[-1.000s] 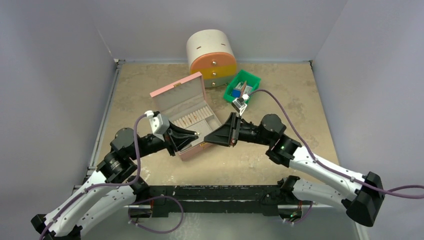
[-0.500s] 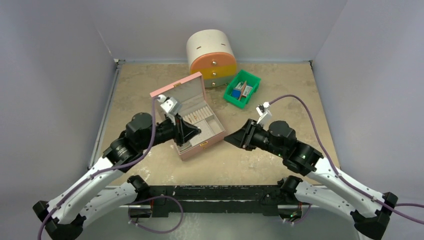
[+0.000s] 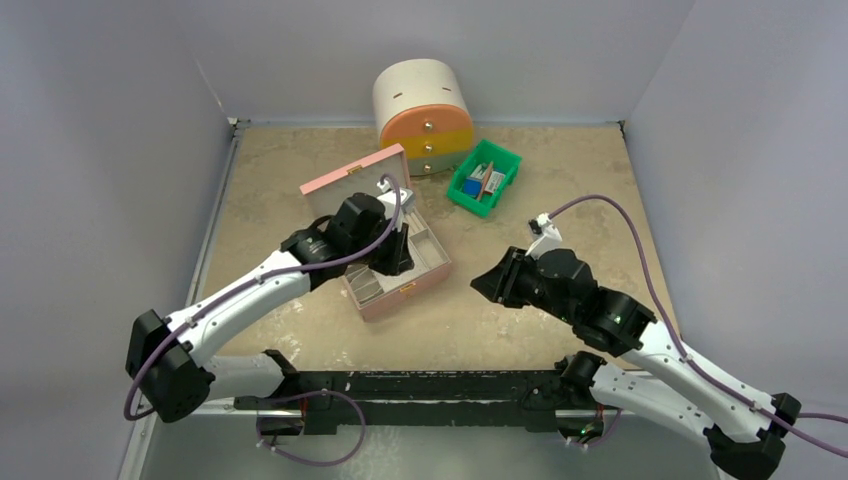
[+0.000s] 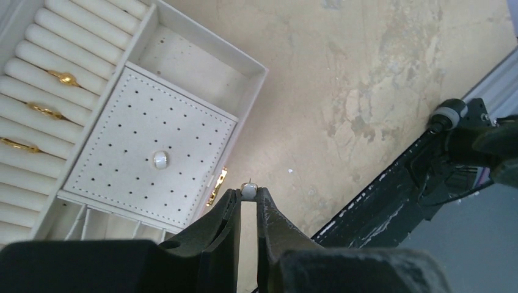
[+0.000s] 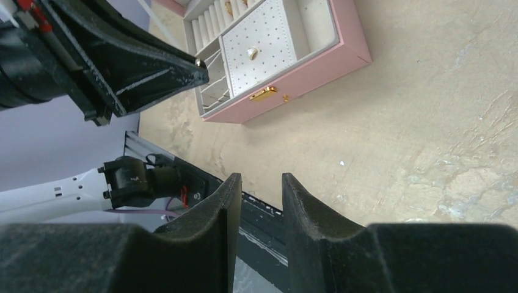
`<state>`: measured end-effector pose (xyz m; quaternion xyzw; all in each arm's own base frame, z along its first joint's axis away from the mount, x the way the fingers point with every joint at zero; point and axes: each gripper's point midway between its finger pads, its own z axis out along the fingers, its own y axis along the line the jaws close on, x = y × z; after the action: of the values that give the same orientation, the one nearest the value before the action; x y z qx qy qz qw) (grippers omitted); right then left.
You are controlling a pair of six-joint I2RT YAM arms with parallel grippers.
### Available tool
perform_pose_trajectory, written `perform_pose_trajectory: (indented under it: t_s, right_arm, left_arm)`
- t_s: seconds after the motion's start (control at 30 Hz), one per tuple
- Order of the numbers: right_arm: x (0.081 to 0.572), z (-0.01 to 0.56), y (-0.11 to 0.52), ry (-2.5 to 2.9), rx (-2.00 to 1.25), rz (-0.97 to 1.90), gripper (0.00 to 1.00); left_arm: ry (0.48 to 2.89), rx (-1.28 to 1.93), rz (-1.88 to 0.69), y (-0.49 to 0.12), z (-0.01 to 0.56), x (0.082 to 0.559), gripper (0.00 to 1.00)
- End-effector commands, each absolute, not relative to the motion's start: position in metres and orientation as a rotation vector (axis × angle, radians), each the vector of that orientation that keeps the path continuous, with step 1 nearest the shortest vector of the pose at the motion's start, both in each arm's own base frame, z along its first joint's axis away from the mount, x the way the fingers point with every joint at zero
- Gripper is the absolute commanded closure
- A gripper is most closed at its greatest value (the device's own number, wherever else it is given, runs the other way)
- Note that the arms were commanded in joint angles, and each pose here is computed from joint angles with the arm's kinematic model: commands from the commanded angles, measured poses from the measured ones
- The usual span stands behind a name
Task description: Organize the mixed jewelry
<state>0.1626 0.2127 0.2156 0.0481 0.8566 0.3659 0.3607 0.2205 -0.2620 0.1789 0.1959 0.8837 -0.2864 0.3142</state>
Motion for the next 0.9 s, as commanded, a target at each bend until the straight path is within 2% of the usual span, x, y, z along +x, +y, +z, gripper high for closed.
perform_pose_trajectory:
  t_s: [0.0,0.33,0.87]
  right_arm:
    - [0.165,0.209,0.204,2.201,0.133,0.892,0.66]
    - [0.166,0.201,0.204,2.222,0.126,0.863,0.66]
    - [0.164,0.197,0.203,2.234,0.128,0.862,0.66]
  left_arm:
    - [2.318,0.486,-0.652,-0.262,0.191,0.242,1.00]
    - [2.427,0.462,-0.466,-0.251,0.161,0.258,1.00]
    - [2.511,0.481,-0.425,-0.259,0.130,0.264,1.00]
